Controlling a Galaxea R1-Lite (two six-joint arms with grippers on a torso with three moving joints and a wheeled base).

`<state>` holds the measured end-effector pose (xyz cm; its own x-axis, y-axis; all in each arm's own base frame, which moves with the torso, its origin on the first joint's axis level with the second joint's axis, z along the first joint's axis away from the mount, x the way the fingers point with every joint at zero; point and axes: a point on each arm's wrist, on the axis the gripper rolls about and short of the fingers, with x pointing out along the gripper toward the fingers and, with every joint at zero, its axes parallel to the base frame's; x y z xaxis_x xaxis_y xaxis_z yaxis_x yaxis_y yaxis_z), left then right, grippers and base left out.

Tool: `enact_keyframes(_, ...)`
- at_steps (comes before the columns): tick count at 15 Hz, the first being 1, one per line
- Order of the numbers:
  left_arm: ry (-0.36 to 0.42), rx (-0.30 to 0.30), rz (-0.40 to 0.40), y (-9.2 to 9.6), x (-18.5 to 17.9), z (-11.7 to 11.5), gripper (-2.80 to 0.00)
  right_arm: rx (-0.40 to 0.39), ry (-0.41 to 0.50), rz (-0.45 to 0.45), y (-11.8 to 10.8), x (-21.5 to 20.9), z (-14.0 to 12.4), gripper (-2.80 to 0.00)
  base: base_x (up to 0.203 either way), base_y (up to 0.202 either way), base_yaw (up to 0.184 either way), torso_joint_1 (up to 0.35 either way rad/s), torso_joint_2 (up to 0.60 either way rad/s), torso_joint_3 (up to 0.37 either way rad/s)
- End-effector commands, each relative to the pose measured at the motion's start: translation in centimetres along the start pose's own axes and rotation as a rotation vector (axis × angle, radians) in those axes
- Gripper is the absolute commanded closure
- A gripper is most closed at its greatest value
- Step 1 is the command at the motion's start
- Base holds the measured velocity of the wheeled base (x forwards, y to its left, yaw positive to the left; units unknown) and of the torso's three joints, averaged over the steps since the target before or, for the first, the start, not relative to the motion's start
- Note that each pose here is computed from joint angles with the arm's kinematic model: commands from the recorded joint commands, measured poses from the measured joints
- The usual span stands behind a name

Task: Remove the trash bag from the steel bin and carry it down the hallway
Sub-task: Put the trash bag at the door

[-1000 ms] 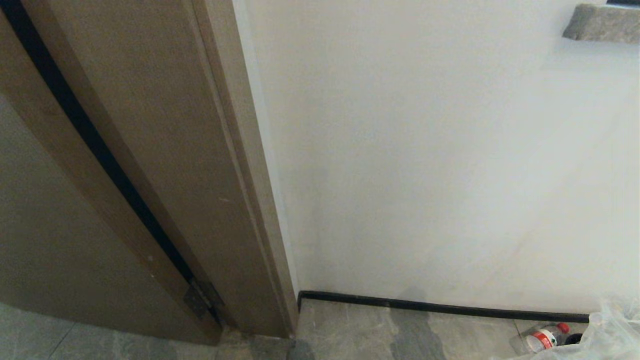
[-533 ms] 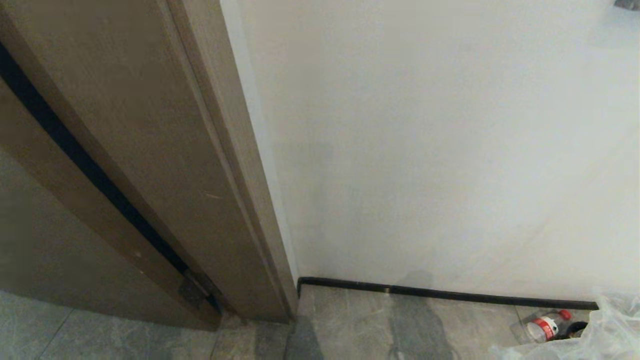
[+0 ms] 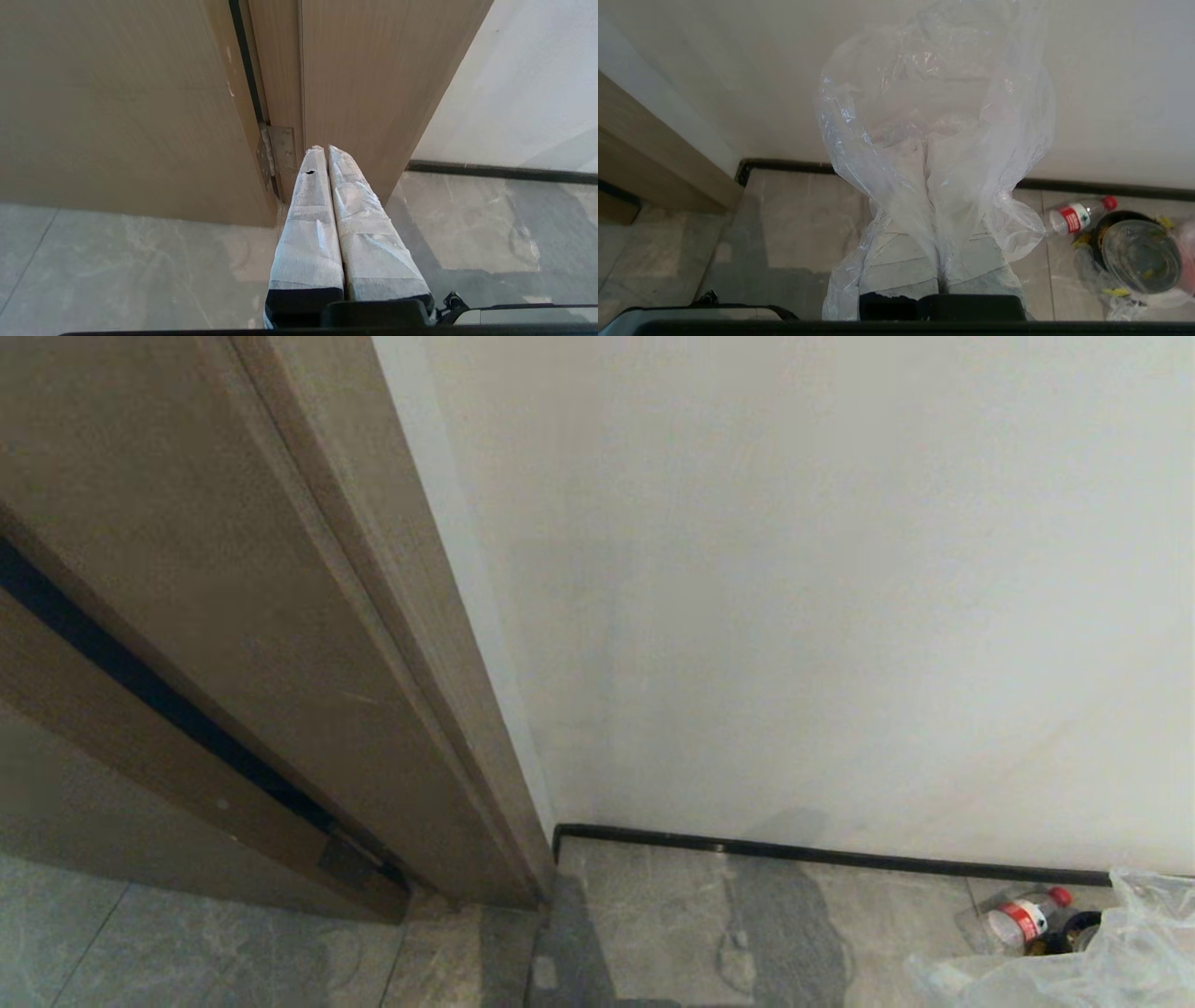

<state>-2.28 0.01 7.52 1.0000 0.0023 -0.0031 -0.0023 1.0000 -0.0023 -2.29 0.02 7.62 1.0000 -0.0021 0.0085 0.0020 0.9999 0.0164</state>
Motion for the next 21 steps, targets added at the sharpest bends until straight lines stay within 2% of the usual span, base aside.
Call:
enact_keyframes(1, -0.001, 0.0, 0.001, 0.0, -0.01, 0.0, 0.0, -0.001, 0.0, -0.001, 0.0, 0.0, 0.0, 0.0, 0.0, 0.0, 0.0, 0.002, 0.01, -0.199)
enact_keyframes(19, 0.0, 0.001, -0.001, 0.0, 0.0, 0.0, 0.0, 0.005, 0.001, -0.001, 0.0, 0.01, -0.04, 0.0, 0.0, 0.0, 0.0, 0.002, 0.0, -0.196)
enact_keyframes(21, 0.0, 0.001, 0.001, 0.0, 0.0, 0.0, 0.0, -0.019, -0.004, 0.0, 0.0, 0.01, 0.01, 0.0, 0.0, 0.0, 0.0, 0.0, 0.0, -0.074)
